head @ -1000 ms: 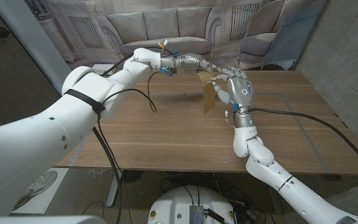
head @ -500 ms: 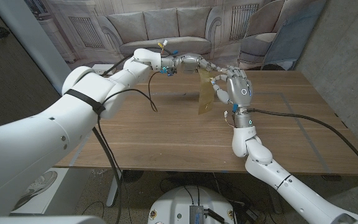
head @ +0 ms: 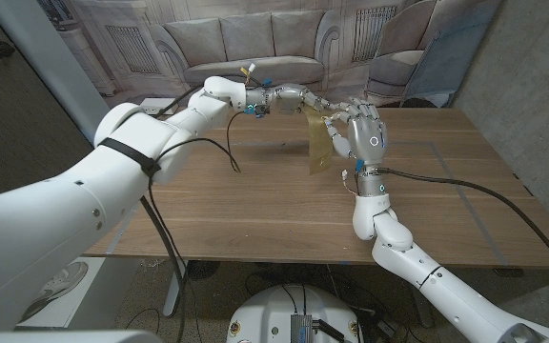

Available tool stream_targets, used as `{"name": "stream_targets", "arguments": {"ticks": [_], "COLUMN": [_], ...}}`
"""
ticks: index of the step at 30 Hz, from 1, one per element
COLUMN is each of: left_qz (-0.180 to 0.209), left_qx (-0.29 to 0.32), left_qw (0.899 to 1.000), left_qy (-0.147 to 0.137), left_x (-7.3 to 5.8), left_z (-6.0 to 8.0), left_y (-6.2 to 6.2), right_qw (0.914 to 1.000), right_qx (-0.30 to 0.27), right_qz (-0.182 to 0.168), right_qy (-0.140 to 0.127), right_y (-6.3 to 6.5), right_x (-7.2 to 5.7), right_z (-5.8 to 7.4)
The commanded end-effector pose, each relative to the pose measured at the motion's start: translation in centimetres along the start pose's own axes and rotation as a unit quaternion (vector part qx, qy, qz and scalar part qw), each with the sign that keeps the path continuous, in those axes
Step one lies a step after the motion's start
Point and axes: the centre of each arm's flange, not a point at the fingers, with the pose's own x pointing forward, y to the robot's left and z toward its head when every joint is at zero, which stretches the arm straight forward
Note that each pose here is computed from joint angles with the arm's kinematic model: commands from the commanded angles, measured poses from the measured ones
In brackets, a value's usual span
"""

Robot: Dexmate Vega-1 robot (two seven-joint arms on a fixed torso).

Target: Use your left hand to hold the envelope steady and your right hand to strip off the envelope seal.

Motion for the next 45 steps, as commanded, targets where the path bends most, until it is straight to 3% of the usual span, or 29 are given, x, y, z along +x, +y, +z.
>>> {"name": "stream_targets", "arguments": {"ticks": [1,6,9,11,12,13,14,16,18,20,25,32,45], "left_qz": [0.003,0.000,-0.002,-0.006,-0.006,-0.006,-0.008,-0.008,-0.012,-0.010,-0.012,-0.020,-0.040], "left_qx": [0.003,0.003,0.005,0.011,0.007,0.012,0.013,0.009,0.010,0.010,0.015,0.017,0.029], "left_qw": [1.000,1.000,1.000,1.000,1.000,1.000,1.000,1.000,1.000,1.000,1.000,1.000,0.998], "left_qy": [-0.001,-0.001,-0.001,-0.001,-0.002,-0.002,-0.005,-0.006,-0.001,-0.004,-0.010,-0.013,-0.025], "left_x": [-0.8,-0.8,-0.7,-0.6,-0.5,-0.5,-0.5,-0.6,-0.6,-0.7,-1.2,-2.5,-4.1], "left_z": [-0.4,-0.5,-0.4,-0.2,-0.1,0.0,0.1,0.0,-0.2,-0.1,-0.1,-0.8,-1.4], "left_y": [0.1,0.0,0.0,-0.1,-0.1,0.0,-0.1,-0.1,-0.2,-0.2,-0.1,-0.3,-0.9], "right_qw": [0.9999,0.9999,0.9997,0.9997,0.9999,0.9997,0.9998,0.9994,0.9997,0.9992,0.9992,0.9975,0.9976], "right_qx": [0.003,-0.001,0.005,-0.010,-0.001,0.002,-0.001,-0.001,-0.010,-0.006,-0.010,-0.017,-0.021], "right_qz": [-0.011,-0.008,-0.025,0.020,0.012,-0.003,0.007,-0.029,-0.015,-0.030,-0.023,-0.047,-0.050], "right_qy": [0.006,0.015,0.000,0.007,-0.002,0.022,0.016,0.016,0.015,0.026,0.031,0.050,0.043], "right_y": [0.1,0.1,0.2,-0.1,0.2,0.2,-0.1,-0.1,-0.3,-0.1,0.0,0.0,-0.2], "right_x": [-0.2,-0.2,-0.3,0.2,0.0,-0.1,0.0,-0.4,-0.2,-0.5,-0.5,-0.7,-0.7], "right_z": [-0.3,-0.3,-0.5,-0.3,-0.5,-0.3,-0.4,-0.4,-0.3,-0.4,-0.7,-0.9,-0.8]}}
